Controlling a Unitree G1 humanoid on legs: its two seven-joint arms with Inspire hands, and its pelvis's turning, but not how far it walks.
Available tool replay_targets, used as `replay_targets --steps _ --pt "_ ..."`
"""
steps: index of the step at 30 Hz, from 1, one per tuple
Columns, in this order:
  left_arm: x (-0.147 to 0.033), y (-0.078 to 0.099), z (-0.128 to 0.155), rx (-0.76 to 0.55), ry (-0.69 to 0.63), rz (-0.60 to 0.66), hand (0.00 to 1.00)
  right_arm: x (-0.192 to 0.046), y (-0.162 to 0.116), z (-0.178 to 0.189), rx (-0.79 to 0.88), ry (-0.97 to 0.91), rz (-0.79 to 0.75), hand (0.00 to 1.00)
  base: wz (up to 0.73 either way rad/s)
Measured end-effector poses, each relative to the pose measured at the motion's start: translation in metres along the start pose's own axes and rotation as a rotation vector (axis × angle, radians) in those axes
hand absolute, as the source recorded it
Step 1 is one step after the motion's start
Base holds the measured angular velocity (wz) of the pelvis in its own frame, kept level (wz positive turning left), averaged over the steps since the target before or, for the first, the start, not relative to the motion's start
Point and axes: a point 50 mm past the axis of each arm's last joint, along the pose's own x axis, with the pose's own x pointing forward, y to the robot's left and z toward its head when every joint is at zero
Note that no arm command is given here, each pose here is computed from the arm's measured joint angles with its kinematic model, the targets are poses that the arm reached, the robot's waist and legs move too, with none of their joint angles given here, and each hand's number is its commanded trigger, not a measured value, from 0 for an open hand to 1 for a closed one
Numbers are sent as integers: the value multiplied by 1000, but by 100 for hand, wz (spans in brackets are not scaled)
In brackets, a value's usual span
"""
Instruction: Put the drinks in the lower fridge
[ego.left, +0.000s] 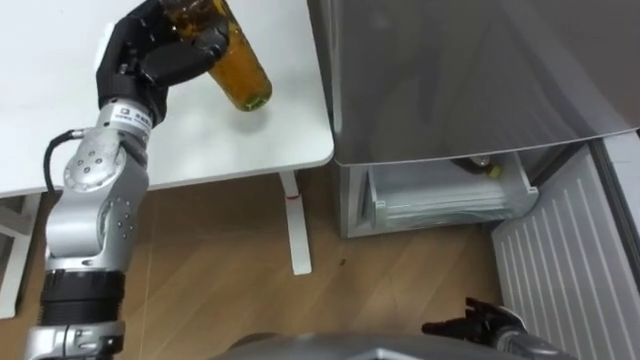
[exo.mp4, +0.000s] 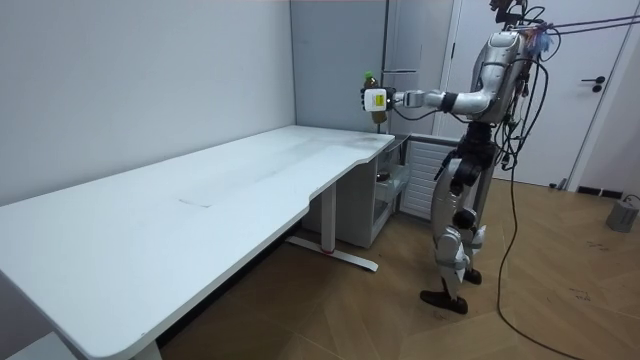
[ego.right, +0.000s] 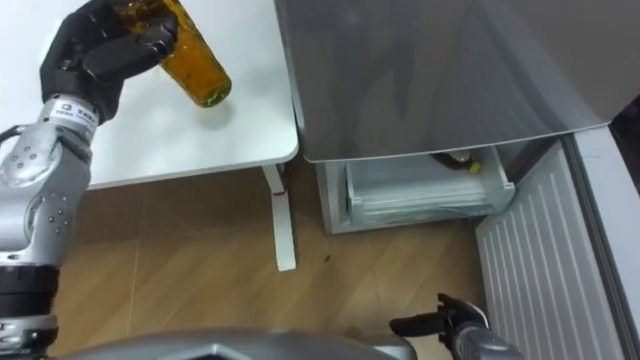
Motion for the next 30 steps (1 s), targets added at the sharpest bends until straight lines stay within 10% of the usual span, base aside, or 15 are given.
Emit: replay_targets --steps 30 --pt "-43 -32 -61 -101 224 -216 100 -13 57 75 -255 -296 312 0 4"
